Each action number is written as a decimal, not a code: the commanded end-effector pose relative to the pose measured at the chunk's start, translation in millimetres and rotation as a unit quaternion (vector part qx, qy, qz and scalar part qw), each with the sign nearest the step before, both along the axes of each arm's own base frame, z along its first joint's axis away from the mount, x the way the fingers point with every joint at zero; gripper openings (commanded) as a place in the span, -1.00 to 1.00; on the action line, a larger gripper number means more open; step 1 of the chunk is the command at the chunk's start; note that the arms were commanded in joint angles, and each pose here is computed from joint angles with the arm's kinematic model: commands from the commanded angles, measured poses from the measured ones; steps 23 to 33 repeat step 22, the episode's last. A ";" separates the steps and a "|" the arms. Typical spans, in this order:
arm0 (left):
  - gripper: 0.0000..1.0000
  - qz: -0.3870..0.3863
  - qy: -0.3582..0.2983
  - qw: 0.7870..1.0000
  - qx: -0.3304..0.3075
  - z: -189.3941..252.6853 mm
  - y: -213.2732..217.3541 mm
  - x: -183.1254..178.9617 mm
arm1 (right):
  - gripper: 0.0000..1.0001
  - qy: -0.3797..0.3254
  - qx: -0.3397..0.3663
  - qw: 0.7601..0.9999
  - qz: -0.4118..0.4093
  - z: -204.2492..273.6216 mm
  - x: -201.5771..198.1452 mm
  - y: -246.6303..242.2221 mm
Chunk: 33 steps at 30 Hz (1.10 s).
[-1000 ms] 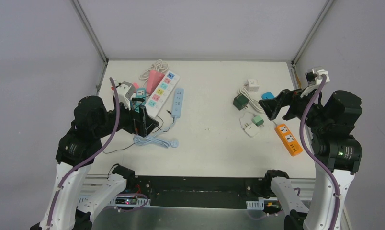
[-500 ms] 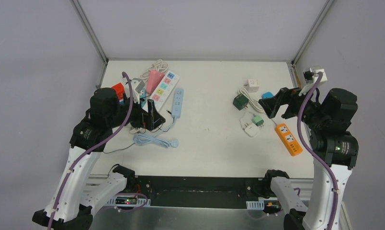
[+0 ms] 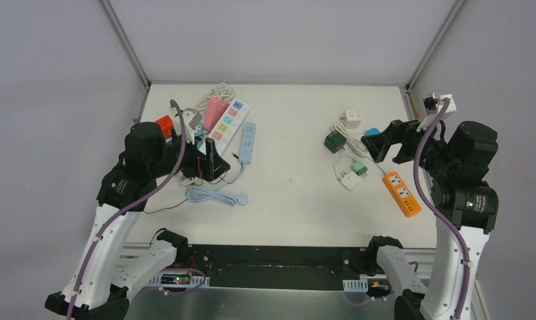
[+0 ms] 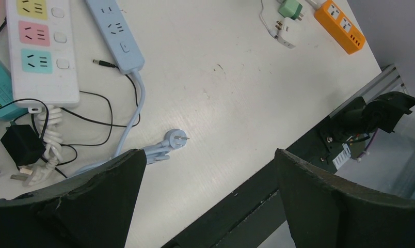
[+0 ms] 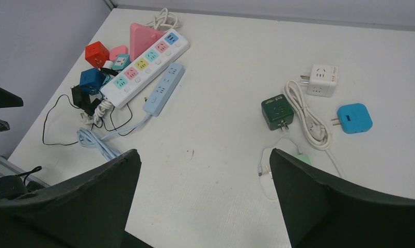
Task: Pull the plug off the socket
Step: Reset both arms
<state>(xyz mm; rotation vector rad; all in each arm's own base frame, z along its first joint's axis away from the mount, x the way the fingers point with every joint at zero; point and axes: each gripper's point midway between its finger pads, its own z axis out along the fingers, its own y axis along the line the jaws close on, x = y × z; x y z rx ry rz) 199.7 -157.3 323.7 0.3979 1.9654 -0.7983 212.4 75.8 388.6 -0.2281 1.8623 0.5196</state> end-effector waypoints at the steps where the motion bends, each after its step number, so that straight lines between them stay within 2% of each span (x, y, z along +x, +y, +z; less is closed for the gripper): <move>1: 0.98 -0.002 -0.039 0.999 -0.007 17.1 0.8 3.0 | 1.00 -0.022 -0.008 1.000 -0.011 8.4 6.2 -5.5; 33: 0.98 -0.009 -0.033 0.999 -0.012 13.5 -2.2 2.3 | 0.99 -0.019 -0.004 1.000 -0.012 4.8 8.8 -7.5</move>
